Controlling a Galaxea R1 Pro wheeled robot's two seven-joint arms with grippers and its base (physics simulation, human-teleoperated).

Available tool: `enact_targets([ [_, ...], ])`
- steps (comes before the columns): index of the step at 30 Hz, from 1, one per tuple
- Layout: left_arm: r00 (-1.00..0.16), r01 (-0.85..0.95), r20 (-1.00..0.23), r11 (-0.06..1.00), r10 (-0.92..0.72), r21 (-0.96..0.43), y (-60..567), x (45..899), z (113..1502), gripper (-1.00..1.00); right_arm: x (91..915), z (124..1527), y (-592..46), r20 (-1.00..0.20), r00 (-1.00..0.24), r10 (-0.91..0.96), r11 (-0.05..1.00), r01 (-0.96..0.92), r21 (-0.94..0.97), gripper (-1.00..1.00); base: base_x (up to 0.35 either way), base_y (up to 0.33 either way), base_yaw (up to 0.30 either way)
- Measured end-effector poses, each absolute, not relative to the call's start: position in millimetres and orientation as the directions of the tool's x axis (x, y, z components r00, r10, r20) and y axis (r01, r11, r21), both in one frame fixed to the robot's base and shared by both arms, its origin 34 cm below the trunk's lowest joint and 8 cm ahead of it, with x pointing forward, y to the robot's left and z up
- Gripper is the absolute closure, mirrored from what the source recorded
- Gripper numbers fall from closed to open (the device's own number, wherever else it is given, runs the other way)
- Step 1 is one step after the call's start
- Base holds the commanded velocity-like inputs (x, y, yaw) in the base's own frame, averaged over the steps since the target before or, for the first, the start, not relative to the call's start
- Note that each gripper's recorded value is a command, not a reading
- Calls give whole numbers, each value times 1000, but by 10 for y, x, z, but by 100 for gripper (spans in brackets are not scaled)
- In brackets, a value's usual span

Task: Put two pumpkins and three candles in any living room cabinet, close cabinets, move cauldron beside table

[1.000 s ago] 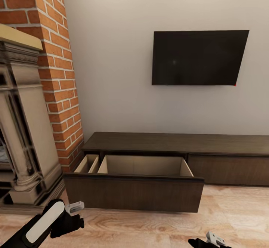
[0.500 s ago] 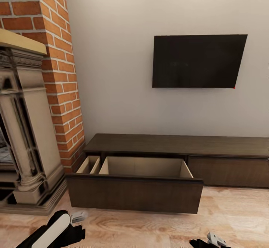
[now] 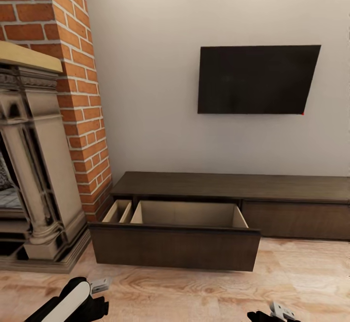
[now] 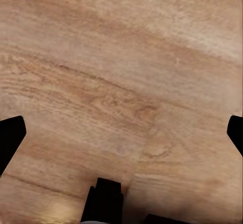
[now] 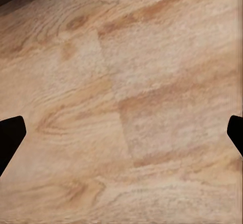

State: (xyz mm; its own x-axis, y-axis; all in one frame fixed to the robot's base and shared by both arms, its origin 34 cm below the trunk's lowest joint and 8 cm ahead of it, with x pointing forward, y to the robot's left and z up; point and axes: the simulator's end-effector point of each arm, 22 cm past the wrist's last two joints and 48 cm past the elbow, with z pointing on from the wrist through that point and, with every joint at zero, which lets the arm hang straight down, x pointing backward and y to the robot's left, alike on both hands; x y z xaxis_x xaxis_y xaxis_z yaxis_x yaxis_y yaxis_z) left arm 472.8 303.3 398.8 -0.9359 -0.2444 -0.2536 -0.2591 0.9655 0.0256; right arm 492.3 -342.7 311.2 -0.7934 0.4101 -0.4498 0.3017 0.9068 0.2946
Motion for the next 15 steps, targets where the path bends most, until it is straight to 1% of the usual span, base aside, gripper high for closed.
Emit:
enact_targets([
  [3,-932,-270,-259,963,-255,24,3034,4747,4034,-100,4925,3157,-3406,-446,-799,404,909,297,291,-100,-91,0,0],
  [10,-930,-274,-262,961,-256,34,3044,4767,4132,-100,4928,3264,-3396,-436,-807,398,912,296,285,-100,-15,0,0],
  [15,-935,-293,-226,954,-273,61,3127,4675,4089,-100,4883,3306,-3391,-427,-813,396,913,299,278,-100,-1,0,0],
])
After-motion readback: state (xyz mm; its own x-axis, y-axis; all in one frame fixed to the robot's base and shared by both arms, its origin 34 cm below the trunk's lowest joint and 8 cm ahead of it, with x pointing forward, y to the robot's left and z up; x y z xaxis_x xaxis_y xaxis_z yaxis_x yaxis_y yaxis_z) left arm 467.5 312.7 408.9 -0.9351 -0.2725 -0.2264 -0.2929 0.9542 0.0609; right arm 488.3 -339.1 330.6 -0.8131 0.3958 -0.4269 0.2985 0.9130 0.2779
